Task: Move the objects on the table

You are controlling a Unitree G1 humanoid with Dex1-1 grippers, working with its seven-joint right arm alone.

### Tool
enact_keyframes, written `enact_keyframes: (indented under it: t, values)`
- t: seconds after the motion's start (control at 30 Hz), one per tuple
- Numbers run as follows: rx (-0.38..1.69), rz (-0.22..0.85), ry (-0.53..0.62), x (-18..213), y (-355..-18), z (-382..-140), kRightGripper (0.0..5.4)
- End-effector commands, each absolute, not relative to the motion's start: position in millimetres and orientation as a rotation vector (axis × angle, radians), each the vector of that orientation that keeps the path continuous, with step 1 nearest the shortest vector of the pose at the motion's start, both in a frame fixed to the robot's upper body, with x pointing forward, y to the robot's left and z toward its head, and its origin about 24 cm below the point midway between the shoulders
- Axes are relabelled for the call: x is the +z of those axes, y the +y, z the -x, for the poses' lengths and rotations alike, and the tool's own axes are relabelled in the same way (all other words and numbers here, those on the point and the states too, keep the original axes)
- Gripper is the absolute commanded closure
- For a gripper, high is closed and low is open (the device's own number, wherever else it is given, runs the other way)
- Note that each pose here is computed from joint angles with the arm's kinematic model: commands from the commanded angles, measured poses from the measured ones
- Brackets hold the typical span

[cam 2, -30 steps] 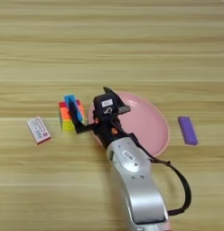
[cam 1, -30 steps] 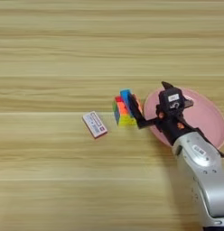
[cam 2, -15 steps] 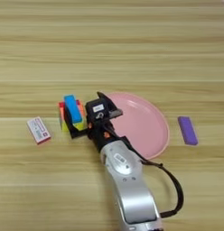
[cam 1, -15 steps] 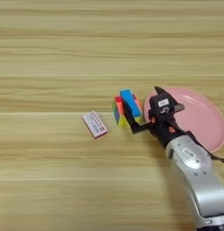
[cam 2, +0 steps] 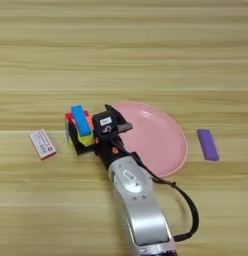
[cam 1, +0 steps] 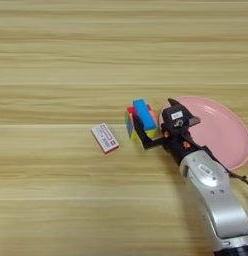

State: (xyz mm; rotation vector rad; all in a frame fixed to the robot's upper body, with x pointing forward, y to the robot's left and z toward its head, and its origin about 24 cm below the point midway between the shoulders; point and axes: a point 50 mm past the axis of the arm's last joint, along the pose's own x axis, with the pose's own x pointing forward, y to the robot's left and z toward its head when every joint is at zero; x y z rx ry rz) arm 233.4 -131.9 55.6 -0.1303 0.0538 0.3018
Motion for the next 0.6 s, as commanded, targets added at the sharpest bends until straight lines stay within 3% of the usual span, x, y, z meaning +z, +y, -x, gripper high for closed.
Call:
enact_keyframes:
  t: [0.03, 0.6]
  values:
    - [0.297, 0.137, -0.062, 77.3, -129.3, -243.1, 0.03]
    - [0.286, 0.133, -0.041, 71.1, -130.6, -248.5, 0.03]
